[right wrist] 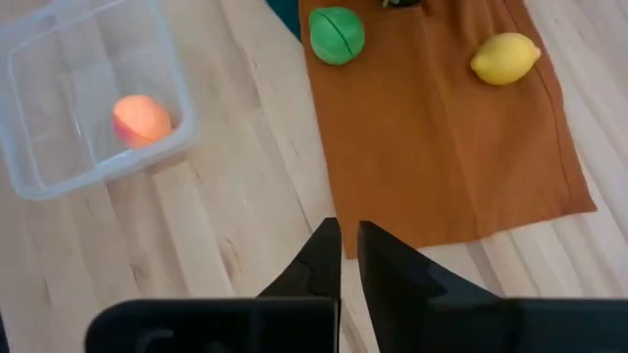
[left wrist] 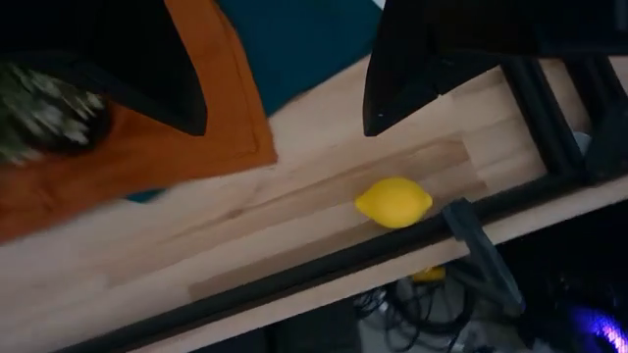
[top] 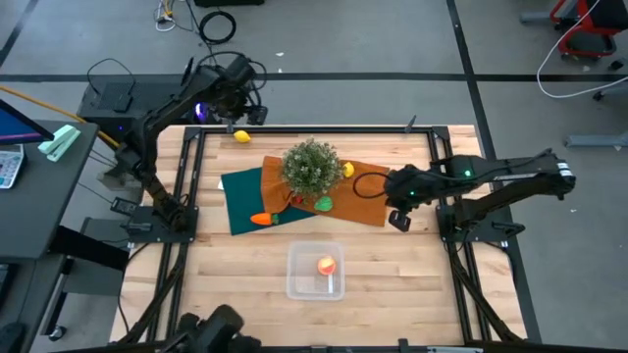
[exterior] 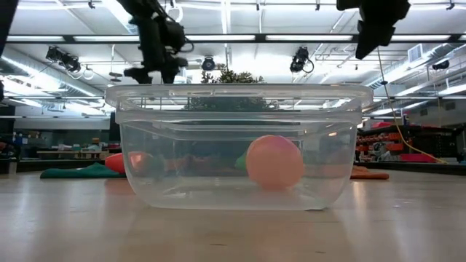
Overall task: Pick and placing Produce into tupperware
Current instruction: Put the top lemon into the transparent bin
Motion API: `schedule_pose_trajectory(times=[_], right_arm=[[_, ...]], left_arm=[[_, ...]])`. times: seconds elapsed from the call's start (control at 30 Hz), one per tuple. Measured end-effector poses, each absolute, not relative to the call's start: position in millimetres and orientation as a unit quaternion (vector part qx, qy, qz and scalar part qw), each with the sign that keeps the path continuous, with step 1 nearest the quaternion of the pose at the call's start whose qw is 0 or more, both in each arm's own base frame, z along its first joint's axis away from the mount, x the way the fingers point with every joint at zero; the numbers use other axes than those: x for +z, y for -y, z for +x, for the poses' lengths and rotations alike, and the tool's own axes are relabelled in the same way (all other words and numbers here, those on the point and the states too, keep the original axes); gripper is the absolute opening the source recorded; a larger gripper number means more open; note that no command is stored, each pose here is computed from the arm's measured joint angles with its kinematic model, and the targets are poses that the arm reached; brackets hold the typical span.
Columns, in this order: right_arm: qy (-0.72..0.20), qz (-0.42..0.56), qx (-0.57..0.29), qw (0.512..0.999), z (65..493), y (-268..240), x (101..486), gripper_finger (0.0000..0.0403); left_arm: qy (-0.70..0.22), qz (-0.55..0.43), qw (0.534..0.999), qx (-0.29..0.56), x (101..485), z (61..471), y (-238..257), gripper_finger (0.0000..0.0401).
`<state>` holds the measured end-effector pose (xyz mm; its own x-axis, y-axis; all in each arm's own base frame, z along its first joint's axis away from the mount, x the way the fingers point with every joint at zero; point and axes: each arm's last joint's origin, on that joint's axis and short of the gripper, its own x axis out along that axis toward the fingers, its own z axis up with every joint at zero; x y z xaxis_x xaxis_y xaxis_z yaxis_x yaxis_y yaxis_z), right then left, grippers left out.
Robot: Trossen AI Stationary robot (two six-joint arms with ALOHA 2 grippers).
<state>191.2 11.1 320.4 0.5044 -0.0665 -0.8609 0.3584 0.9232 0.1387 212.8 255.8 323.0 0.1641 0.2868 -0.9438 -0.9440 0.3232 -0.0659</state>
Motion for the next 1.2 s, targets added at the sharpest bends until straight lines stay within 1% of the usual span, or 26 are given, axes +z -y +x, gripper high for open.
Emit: schedule_pose_trajectory(times=[0.23, 0.4, 0.57, 0.73, 0.9, 0.97, 1.07, 1.13, 1.2], right_arm=[[-0.473, 0.117, -0.119, 0.865, 181.5, -9.5, 321.2, 0.0023], [-0.468, 0.09, -0.13, 0.87, 179.7, -4.5, 322.8, 0.0045], [-0.465, 0.093, -0.149, 0.868, 180.1, 5.8, 322.9, 0.0076], [-0.441, 0.109, -0.17, 0.875, 183.6, 15.6, 325.4, 0.0109], [-0.401, 0.14, -0.178, 0.888, 189.5, 20.8, 330.1, 0.0137], [-0.389, 0.143, -0.179, 0.892, 191.3, 22.1, 331.6, 0.0145], [-0.375, 0.153, -0.185, 0.896, 194.9, 24.5, 332.7, 0.0153], [-0.369, 0.167, -0.192, 0.894, 195.9, 25.5, 332.8, 0.0156], [-0.363, 0.175, -0.195, 0.894, 198.1, 26.2, 332.9, 0.0157]], left_arm=[[-0.482, -0.397, 0.602, 0.497, 277.7, 226.4, -280.5, 0.0282], [-0.492, -0.421, 0.559, 0.518, 250.9, 230.2, -293.2, 0.0282], [-0.49, -0.427, 0.54, 0.534, 241.1, 230.6, -298.4, 0.0287], [-0.482, -0.418, 0.529, 0.559, 241.1, 219.3, -307.8, 0.0316], [-0.508, -0.393, 0.54, 0.544, 241.2, 204.7, -317.7, 0.0353], [-0.533, -0.359, 0.553, 0.531, 241.4, 202.0, -319.6, 0.0363], [-0.575, -0.29, 0.585, 0.493, 241.6, 203.4, -321.5, 0.0373], [-0.598, -0.239, 0.616, 0.454, 239.9, 208.0, -322.4, 0.0376], [-0.619, -0.208, 0.633, 0.416, 239.3, 209.8, -321.9, 0.0376]])
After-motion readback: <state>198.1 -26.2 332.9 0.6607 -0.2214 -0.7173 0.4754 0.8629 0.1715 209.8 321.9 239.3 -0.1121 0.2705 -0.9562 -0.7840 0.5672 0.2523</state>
